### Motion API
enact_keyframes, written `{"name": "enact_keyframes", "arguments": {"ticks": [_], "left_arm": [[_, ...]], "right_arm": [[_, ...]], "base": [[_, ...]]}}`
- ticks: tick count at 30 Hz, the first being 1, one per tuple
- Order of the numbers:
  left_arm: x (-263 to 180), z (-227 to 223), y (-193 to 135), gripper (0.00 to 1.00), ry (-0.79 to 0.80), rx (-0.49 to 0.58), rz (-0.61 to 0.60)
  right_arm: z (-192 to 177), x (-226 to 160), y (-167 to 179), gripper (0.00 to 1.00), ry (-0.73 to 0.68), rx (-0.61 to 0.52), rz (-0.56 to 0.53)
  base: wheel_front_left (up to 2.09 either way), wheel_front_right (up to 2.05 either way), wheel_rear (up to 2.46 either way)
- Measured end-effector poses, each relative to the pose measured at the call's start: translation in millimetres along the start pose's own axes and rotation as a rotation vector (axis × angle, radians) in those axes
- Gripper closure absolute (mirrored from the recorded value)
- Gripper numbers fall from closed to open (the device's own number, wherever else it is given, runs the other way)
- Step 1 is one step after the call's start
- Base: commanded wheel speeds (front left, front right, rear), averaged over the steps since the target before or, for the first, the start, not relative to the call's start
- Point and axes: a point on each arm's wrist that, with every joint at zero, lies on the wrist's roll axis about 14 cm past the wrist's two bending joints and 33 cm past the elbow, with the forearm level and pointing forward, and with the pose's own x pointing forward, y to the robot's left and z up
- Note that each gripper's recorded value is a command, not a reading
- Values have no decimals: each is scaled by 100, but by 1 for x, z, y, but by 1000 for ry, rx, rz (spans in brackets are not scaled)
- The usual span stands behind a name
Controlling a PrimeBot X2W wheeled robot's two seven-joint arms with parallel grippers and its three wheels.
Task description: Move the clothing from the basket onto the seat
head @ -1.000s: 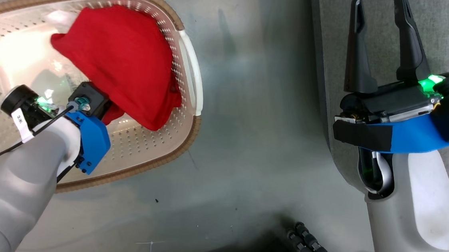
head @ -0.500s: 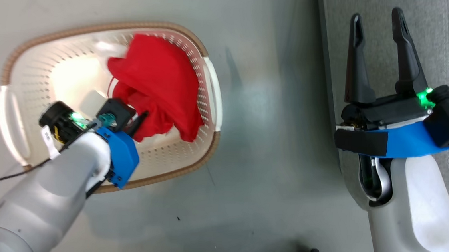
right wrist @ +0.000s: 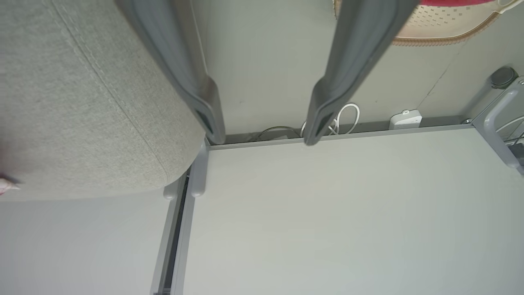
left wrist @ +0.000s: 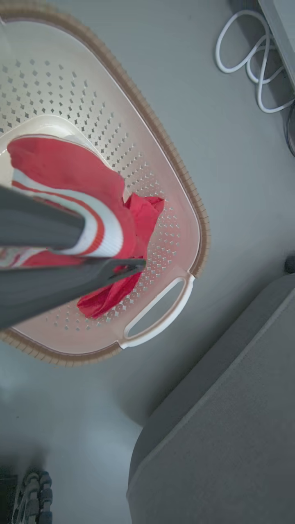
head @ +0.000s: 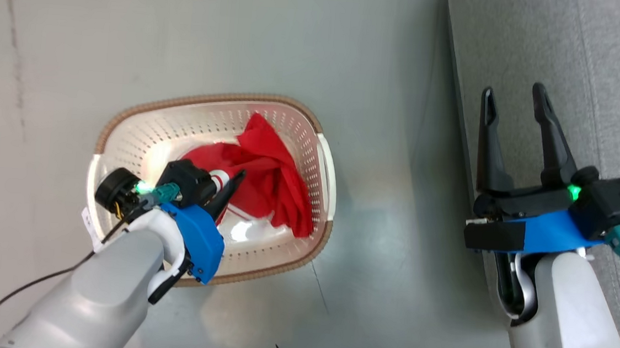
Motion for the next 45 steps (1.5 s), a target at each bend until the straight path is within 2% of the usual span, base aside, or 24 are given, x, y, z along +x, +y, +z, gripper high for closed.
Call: {"name": "enact_keyframes", "arguments": {"ticks": [7, 24, 45], "left_arm": [[-36, 41, -6, 100, -127, 20, 59], [-117, 138, -28, 100, -426, 145, 161], [-197, 267, -93, 100, -789, 356, 139]], "right_arm": [[20, -19, 7, 0, -25, 8, 5], [65, -62, 22, 0, -104, 12, 39], [91, -103, 38, 0, -166, 28, 69]], "base": [[0, 0, 0], [0, 0, 0], [0, 0, 0]]}}
